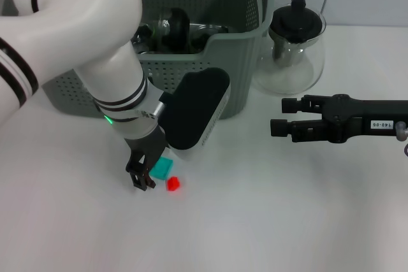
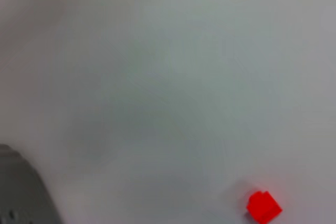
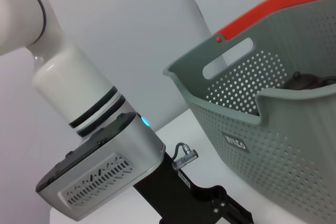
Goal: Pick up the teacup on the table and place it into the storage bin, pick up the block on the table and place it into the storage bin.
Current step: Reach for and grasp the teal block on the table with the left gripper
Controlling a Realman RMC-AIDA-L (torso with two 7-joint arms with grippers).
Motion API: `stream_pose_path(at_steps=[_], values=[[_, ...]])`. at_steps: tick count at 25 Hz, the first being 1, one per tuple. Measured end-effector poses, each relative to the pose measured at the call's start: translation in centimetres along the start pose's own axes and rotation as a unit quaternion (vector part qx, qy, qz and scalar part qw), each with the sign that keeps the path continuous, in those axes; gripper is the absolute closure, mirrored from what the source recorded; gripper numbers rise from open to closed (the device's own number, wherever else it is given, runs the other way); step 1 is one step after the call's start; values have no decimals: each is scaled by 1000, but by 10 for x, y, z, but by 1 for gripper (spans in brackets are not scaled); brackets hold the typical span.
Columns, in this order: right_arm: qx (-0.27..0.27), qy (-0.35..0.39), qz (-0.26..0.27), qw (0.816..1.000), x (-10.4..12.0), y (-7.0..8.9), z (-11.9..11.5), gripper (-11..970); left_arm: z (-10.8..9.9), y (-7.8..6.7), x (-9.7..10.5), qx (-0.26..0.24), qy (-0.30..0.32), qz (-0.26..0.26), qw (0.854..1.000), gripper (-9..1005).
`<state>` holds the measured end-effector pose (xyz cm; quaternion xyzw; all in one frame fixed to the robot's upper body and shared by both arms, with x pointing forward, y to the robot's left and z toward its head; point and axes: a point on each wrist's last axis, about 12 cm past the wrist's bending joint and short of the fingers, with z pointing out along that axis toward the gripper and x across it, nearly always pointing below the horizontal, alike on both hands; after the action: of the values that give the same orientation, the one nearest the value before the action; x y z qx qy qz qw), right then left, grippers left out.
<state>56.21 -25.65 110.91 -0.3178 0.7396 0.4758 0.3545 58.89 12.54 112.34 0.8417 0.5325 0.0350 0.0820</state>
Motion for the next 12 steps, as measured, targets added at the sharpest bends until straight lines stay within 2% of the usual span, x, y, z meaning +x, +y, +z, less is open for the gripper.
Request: stream_pose_path(at_steps=[7, 12], values=[[3, -1, 1, 1000, 4, 0, -1, 14, 4, 3, -1, 0, 4, 1, 1000, 155], [3, -2, 1, 1000, 5, 0, -2, 14, 7, 3, 0, 5, 6, -1, 1000, 233]])
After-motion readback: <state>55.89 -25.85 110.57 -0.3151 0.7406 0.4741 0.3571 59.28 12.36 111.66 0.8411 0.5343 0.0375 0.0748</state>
